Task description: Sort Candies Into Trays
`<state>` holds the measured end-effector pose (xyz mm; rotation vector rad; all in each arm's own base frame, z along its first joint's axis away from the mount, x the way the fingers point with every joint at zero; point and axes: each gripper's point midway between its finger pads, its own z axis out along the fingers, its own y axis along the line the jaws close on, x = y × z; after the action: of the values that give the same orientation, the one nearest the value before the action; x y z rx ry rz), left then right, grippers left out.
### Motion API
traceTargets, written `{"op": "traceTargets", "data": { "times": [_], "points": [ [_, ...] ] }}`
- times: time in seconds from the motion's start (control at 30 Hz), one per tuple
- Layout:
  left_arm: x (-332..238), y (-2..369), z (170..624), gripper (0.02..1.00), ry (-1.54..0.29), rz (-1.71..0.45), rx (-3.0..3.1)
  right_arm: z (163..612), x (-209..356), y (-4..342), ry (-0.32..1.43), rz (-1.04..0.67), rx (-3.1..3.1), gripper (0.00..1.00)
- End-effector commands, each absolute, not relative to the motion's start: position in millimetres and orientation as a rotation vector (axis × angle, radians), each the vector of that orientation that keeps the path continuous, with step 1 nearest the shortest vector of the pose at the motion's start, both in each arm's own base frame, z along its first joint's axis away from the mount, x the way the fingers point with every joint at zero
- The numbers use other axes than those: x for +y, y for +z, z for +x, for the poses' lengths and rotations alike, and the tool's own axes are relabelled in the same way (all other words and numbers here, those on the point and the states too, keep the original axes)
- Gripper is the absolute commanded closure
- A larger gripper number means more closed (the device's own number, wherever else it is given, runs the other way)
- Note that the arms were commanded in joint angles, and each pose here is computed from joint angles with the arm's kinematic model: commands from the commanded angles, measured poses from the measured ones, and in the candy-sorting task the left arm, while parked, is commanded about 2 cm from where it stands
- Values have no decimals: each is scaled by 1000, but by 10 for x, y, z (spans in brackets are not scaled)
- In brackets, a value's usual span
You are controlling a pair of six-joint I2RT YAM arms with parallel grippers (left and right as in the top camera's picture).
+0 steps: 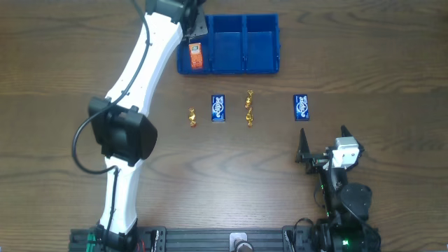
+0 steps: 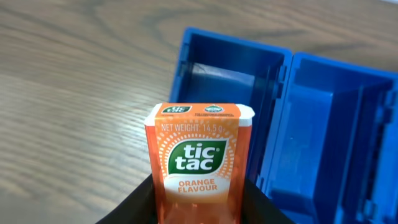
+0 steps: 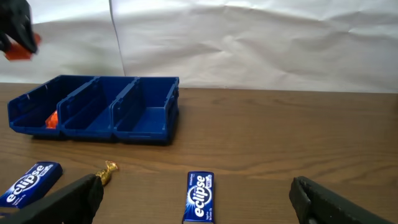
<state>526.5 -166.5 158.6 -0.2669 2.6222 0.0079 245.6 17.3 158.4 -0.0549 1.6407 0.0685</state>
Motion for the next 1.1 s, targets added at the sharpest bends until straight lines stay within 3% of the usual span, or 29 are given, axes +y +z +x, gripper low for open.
{"op": "traceTargets", "data": {
  "times": [0.03, 0.23, 0.93, 1.1],
  "points": [
    [-1828, 1166, 5374, 792, -24, -112, 2681, 2452, 177, 1567, 58, -68, 1646, 3],
    [-1810, 927, 5385, 796, -10, -114, 2721, 2452, 177, 1567, 58, -68, 1646, 3],
    [-1733, 919, 5413, 739, -14, -71, 2728, 2452, 177, 1567, 58, -68, 1646, 3],
    [-1738, 932, 5429, 680, -14, -56, 2720, 2452, 177, 1567, 58, -68, 1646, 3]
  ]
}}
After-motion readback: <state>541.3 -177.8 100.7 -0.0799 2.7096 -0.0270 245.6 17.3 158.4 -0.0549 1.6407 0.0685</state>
